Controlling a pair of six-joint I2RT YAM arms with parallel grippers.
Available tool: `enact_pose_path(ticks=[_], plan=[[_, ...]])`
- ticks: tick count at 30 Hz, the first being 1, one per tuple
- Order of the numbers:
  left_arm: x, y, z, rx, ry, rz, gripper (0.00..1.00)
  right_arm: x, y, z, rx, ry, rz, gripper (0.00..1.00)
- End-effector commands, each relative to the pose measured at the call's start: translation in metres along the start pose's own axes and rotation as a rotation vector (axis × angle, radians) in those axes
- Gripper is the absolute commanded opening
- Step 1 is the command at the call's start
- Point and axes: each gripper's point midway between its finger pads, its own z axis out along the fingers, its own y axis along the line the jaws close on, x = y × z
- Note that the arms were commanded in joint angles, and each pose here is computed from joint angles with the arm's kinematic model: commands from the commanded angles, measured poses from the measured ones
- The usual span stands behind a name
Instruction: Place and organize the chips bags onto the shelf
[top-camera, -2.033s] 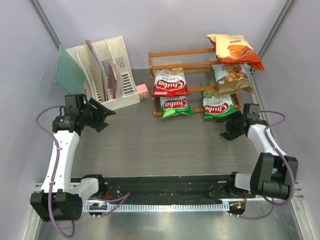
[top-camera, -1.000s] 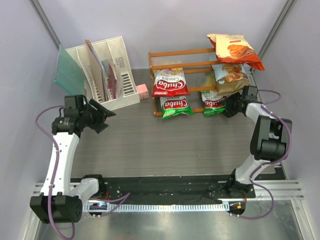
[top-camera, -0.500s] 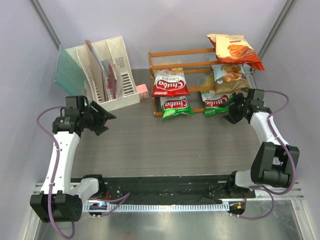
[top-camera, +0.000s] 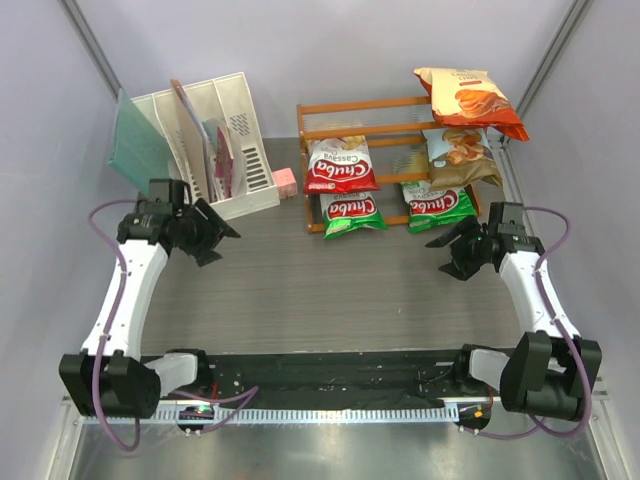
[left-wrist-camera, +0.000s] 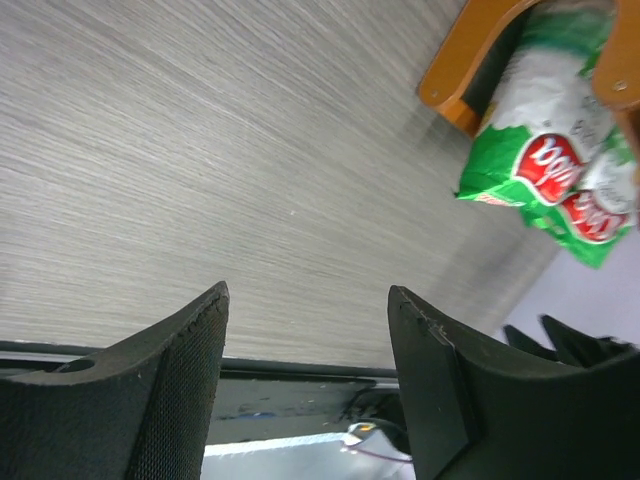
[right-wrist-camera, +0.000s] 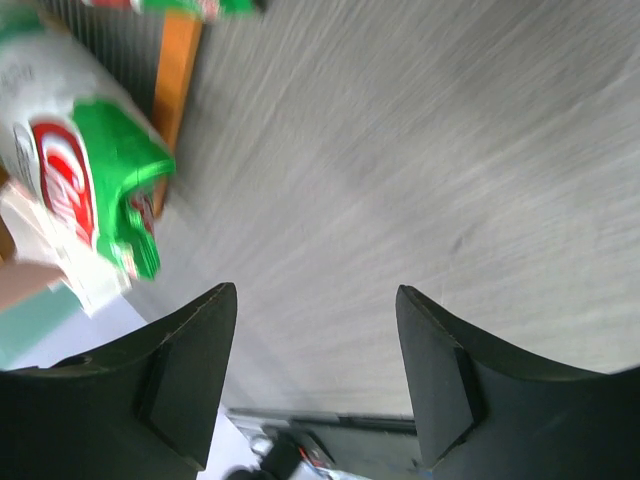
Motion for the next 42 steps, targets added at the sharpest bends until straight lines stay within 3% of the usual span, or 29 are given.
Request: enact_pose_path(ticks=[1,3,6,10,18,25,32,42], plan=[[-0.004,0.004,0.005,-0.116,0.031,0.123,0.65,0.019,0.016,-0.029,0.001,0.033,-0.174,0.69],[0.007,0.016,0.020,-0.184,0.124,0.123,0.65,0.027,0.035,-0.035,-0.004,0.023,-0.320,0.67],[0.017,0.015,0.032,-0.160,0.191,0.104,0.66,0.033,0.068,-0.043,-0.052,-0.010,-0.454,0.69],[0.017,0.014,0.033,-0.140,0.173,0.095,0.69,0.053,0.122,-0.058,-0.171,-0.038,-0.631,0.70],[0.016,0.016,0.036,-0.168,0.208,0.155,0.69,0.092,0.131,-0.057,-0.180,0.086,-0.822,0.72],[0.017,-0.005,0.042,-0.123,0.232,0.176,0.69,0.095,0.144,-0.072,-0.234,0.073,-0.840,0.74],[0.028,-0.022,0.047,-0.112,0.245,0.234,0.69,0.103,0.198,-0.081,-0.402,0.092,-0.799,0.74],[0.021,-0.033,0.039,-0.089,0.188,0.254,0.69,0.096,0.212,-0.062,-0.392,0.087,-0.843,0.75]])
